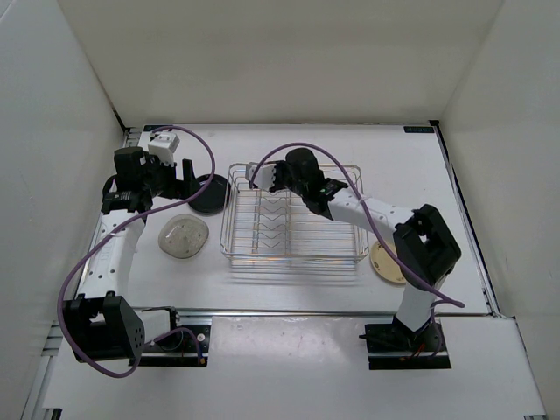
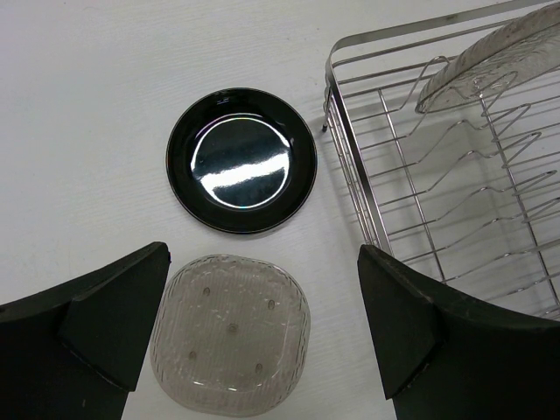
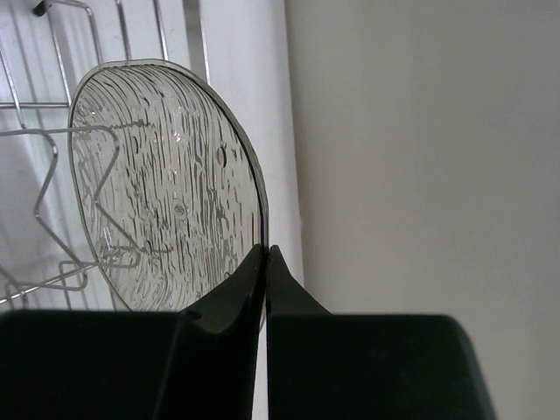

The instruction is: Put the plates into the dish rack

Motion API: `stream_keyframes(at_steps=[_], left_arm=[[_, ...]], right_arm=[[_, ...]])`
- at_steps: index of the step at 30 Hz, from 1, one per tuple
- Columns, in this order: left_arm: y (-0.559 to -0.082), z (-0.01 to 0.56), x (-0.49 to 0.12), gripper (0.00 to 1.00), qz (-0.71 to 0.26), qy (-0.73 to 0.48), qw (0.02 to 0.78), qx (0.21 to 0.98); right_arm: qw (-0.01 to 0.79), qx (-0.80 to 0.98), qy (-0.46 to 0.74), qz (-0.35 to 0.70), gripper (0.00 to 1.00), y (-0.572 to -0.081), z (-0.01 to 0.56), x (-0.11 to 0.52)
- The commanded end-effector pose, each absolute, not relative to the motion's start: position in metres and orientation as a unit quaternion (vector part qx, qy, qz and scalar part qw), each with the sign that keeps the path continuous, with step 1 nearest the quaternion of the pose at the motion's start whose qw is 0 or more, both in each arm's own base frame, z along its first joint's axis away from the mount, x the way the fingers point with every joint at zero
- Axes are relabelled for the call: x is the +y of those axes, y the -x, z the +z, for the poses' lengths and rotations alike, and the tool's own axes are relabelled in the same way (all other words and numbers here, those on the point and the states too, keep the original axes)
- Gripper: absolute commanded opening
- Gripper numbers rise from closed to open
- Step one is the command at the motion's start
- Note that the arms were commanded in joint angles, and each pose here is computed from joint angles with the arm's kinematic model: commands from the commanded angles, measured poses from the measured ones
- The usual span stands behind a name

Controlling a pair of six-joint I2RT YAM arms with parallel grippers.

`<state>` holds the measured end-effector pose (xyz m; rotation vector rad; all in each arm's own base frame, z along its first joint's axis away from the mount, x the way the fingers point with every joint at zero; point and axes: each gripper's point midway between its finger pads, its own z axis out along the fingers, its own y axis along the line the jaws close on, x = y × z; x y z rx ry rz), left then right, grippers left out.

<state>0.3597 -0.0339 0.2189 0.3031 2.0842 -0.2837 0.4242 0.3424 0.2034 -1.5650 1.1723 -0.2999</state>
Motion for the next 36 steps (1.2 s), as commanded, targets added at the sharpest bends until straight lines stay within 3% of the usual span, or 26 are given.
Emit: stream_keyframes(at_steps=[1,20,36], left_arm=[[-0.356,0.231,-0.036,1.0,-0.12,-0.137,0.504,0.844],[-0.357,0.23,-0.035,1.0,-0.114,-0.139,0.504,0.845],[-0.357,0.231,-0.036,1.0,-0.118,-0.141,0.504,0.844]], right_arm=[[0.555,0.502,0.655,-0.106,0.0,-0.424,0.205,0.352],[0.471,0.527,0.707,0.008,0.0,-0.408,0.176,0.368],[0.429,0.553,0.714,0.003,0.0,-0.406,0.148,0.354]])
